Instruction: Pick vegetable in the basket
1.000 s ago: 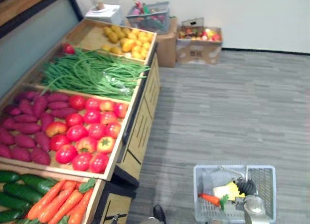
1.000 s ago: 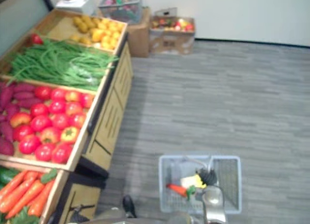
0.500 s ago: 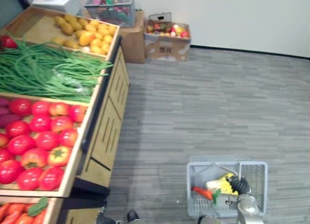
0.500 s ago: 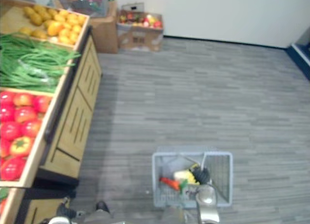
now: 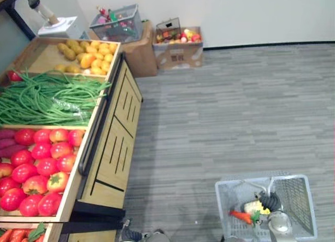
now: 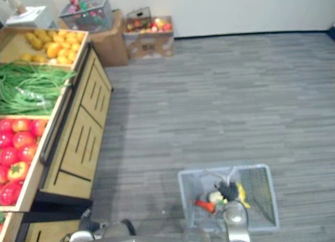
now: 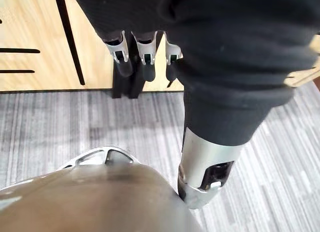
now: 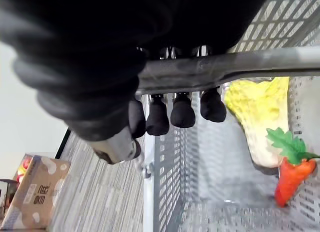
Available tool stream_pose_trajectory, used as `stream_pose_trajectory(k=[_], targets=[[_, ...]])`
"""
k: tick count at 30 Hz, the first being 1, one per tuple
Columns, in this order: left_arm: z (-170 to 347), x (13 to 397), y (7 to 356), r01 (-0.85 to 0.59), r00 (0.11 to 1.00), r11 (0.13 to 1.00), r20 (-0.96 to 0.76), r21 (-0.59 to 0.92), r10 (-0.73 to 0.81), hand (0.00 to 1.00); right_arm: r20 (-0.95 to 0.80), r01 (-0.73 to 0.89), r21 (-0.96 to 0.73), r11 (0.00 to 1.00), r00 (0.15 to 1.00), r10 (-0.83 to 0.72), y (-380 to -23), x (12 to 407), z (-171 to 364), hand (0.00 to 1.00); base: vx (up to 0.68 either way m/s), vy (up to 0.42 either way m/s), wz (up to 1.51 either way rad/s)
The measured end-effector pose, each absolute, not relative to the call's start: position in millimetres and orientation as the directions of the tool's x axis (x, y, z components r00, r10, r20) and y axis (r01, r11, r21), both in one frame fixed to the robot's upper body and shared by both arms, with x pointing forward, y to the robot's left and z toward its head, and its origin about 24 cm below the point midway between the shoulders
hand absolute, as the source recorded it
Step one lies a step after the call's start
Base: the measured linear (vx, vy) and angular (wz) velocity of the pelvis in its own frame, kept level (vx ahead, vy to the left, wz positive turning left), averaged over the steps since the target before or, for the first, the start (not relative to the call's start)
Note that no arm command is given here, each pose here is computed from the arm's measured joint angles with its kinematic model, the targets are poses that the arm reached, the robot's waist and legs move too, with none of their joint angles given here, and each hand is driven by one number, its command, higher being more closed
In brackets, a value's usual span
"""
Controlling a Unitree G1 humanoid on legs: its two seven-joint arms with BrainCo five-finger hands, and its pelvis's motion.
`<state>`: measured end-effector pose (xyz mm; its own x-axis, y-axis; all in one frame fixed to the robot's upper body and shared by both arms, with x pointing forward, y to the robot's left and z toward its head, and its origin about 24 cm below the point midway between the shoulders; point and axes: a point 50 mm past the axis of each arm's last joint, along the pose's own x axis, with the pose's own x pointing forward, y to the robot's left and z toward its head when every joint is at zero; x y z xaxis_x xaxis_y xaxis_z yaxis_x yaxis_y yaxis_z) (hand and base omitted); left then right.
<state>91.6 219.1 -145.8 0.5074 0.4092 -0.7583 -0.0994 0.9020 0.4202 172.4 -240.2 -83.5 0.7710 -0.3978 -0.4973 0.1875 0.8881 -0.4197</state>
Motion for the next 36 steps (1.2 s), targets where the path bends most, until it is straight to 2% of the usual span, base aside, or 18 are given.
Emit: stream_pose_trajectory(k=[8, 12, 13, 16, 21, 27, 30, 33, 34, 36], targets=[[-148.0, 88.3, 216.8, -0.077, 0.486, 0.900, -0.772, 0.429, 0.409, 0.00, -0.515, 0.186, -0.420, 0.888, 0.757, -0.402, -239.9, 165.1, -87.5, 1.00, -0.02, 0.067, 0.07], [-149.2, 87.2, 214.3, -0.067, 0.482, 0.902, -0.778, 0.426, 0.403, 0.00, -0.499, 0.188, -0.412, 0.892, 0.772, -0.394, -237.3, 173.9, -84.3, 1.00, -0.10, 0.073, -0.03], [-148.4, 84.0, 221.2, -0.054, 0.477, 0.892, -0.773, 0.450, 0.419, 0.00, -0.528, 0.159, -0.404, 0.901, 0.764, -0.372, -225.2, 173.1, -91.6, 1.00, -0.15, 0.067, 0.18], [-147.4, 83.7, 226.6, -0.071, 0.471, 0.885, -0.766, 0.461, 0.437, 0.00, -0.531, 0.158, -0.401, 0.902, 0.763, -0.370, -224.2, 174.2, -92.2, 1.00, -0.08, 0.026, 0.14], [-147.9, 81.5, 227.0, -0.136, 0.452, 0.889, -0.771, 0.438, 0.449, 0.00, -0.611, 0.167, -0.379, 0.910, 0.693, -0.382, -223.5, 155.0, -109.4, 1.00, -0.01, -0.019, 0.38], [-152.2, 73.9, 225.6, -0.122, 0.424, 0.902, -0.800, 0.414, 0.424, 0.00, -0.636, 0.205, -0.343, 0.917, 0.668, -0.387, -222.2, 153.5, -114.1, 1.00, 0.06, -0.057, 0.07], [-152.5, 73.5, 225.6, -0.118, 0.424, 0.907, -0.805, 0.404, 0.414, 0.00, -0.669, 0.271, -0.306, 0.913, 0.621, -0.408, -226.7, 143.4, -120.7, 1.00, 0.08, -0.044, -0.02], [-154.9, 68.4, 226.7, -0.175, 0.392, 0.911, -0.823, 0.373, 0.412, 0.00, -0.714, 0.383, -0.245, 0.891, 0.550, -0.433, -232.2, 128.8, -129.8, 1.00, 0.05, -0.048, -0.04], [-156.6, 65.3, 226.4, -0.205, 0.373, 0.914, -0.835, 0.351, 0.404, 0.00, -0.759, 0.436, -0.222, 0.872, 0.484, -0.436, -233.6, 113.5, -139.1, 1.00, 0.03, -0.035, -0.02], [-157.2, 63.5, 226.9, -0.213, 0.364, 0.914, -0.839, 0.346, 0.403, 0.00, -0.791, 0.461, -0.211, 0.862, 0.438, -0.427, -232.5, 102.4, -145.6, 1.00, 0.02, -0.027, -0.03]])
